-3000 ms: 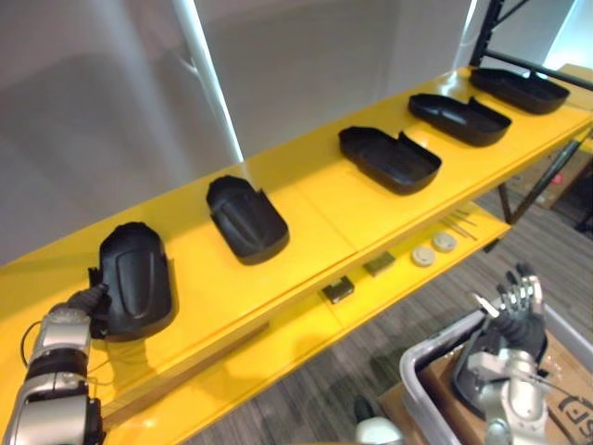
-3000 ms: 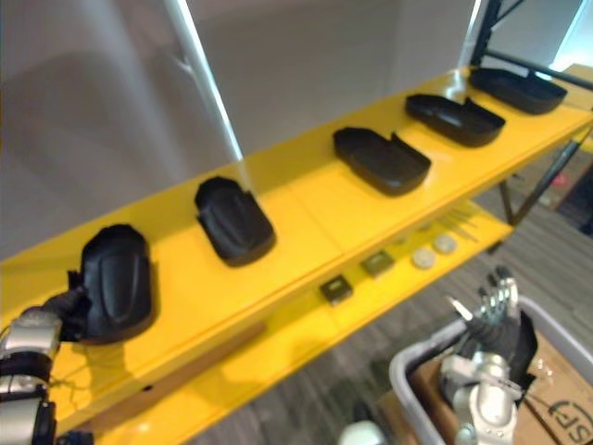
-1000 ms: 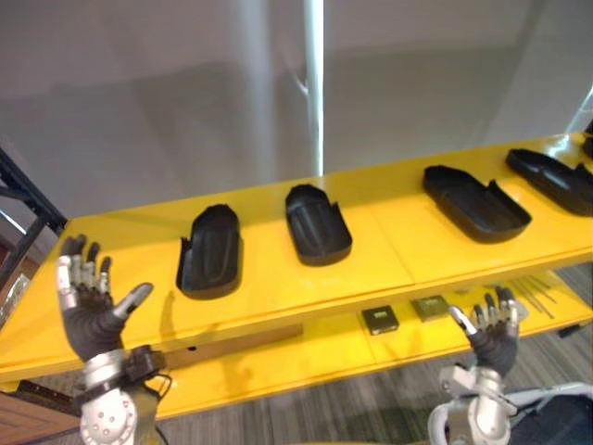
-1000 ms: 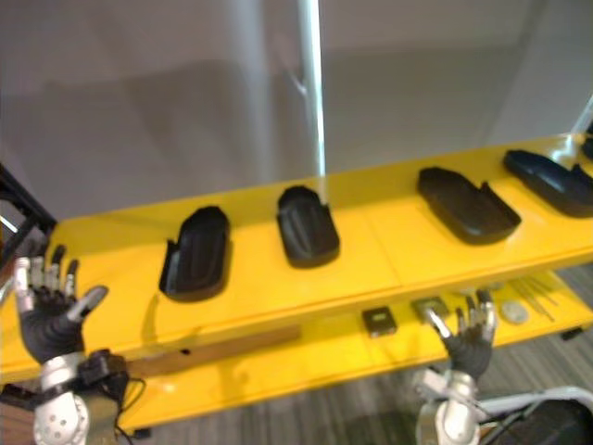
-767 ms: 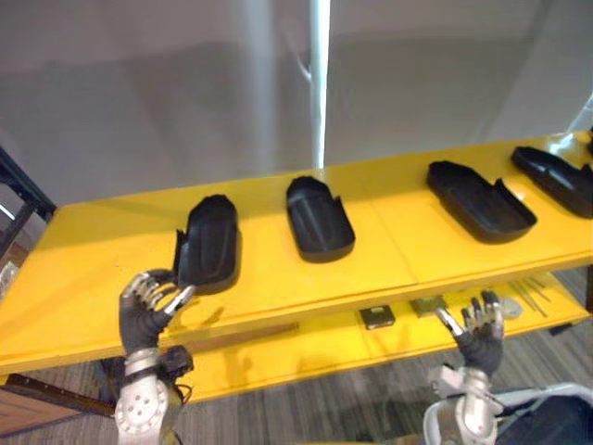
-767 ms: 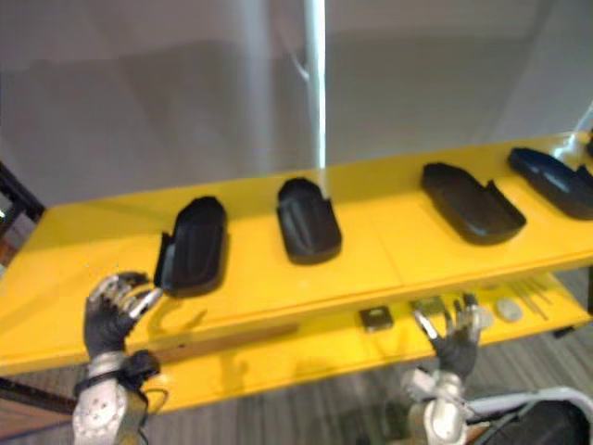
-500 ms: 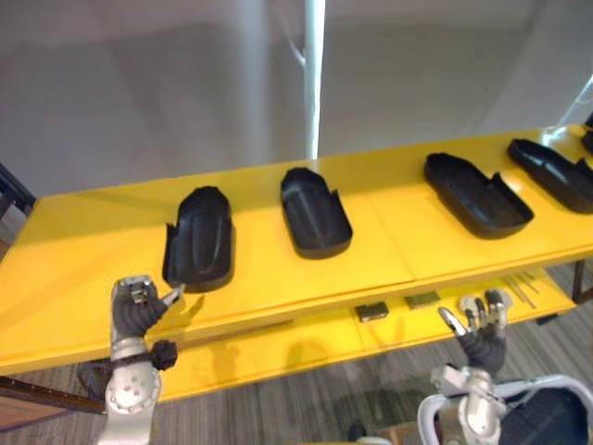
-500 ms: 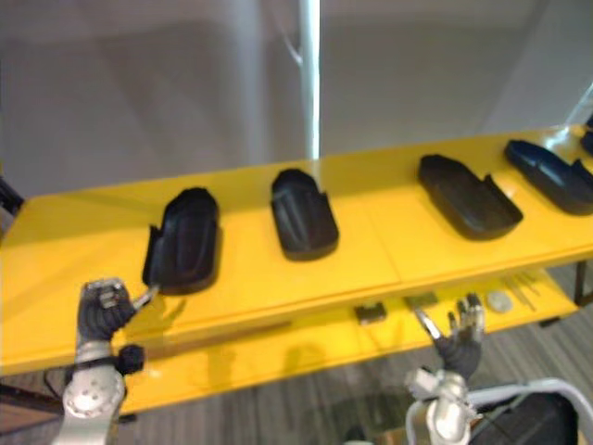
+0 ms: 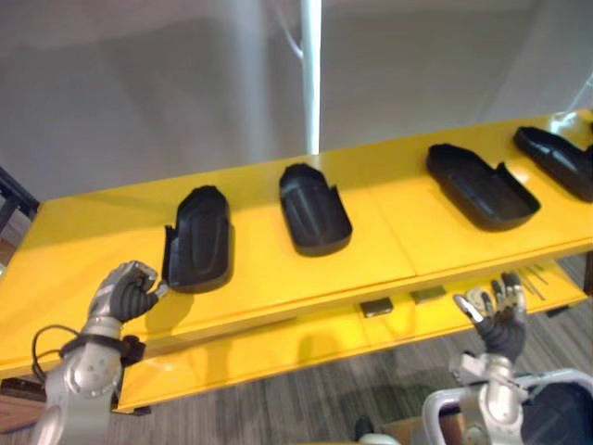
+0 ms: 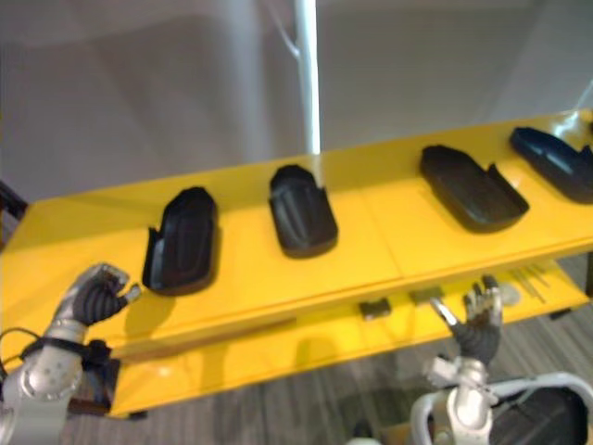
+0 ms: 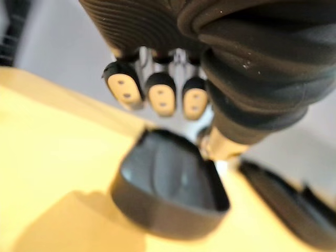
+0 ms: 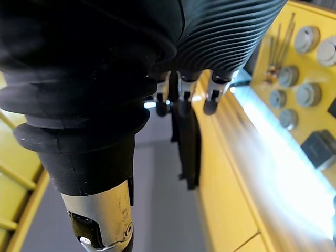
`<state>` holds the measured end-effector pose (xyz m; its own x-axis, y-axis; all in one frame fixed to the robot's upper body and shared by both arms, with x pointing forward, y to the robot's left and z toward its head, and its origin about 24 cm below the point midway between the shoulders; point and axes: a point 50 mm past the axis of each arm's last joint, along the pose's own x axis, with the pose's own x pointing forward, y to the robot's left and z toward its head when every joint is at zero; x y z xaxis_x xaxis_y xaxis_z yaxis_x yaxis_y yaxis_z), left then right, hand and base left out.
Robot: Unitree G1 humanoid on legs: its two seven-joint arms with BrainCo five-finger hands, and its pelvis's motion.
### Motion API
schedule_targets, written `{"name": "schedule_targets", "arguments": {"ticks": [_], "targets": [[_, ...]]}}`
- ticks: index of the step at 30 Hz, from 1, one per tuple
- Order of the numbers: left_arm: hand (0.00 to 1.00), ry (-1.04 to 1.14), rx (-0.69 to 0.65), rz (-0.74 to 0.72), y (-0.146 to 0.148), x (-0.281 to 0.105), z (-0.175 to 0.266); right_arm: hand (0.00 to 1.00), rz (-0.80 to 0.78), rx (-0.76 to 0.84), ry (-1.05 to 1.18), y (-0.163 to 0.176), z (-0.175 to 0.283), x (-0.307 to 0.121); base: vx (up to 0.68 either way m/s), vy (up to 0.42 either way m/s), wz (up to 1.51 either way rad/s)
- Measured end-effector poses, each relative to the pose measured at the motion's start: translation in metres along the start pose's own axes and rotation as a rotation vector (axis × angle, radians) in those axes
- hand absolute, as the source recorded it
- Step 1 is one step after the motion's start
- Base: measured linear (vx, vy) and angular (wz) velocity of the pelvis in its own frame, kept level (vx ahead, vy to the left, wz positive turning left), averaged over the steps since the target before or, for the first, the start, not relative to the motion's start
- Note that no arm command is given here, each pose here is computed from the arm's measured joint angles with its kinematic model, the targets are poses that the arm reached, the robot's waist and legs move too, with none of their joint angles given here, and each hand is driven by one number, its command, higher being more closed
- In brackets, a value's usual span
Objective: Walk over and take plastic housings, then place them on the shelf
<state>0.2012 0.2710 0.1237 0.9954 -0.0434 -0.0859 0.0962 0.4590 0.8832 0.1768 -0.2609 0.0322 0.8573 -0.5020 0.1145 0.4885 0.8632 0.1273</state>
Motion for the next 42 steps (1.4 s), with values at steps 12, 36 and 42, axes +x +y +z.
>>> {"name": "schedule_targets", "arguments": {"ticks": [12, 36, 42], "targets": [[1.00, -0.118, -0.090, -0.427, 0.008, 0.010, 0.016, 0.00, 0.045, -0.042, -0.040, -0.008, 0.013, 0.008, 0.00, 0.000, 0.00], [1.00, 0.083, -0.097, -0.713, -0.024, 0.020, -0.007, 0.00, 0.060, -0.054, -0.011, -0.010, 0.006, 0.009, 0.00, 0.000, -0.02], [1.00, 0.155, -0.073, -0.776, -0.039, 0.019, -0.019, 0.00, 0.080, -0.052, -0.014, -0.008, 0.006, 0.009, 0.00, 0.000, 0.00]]}}
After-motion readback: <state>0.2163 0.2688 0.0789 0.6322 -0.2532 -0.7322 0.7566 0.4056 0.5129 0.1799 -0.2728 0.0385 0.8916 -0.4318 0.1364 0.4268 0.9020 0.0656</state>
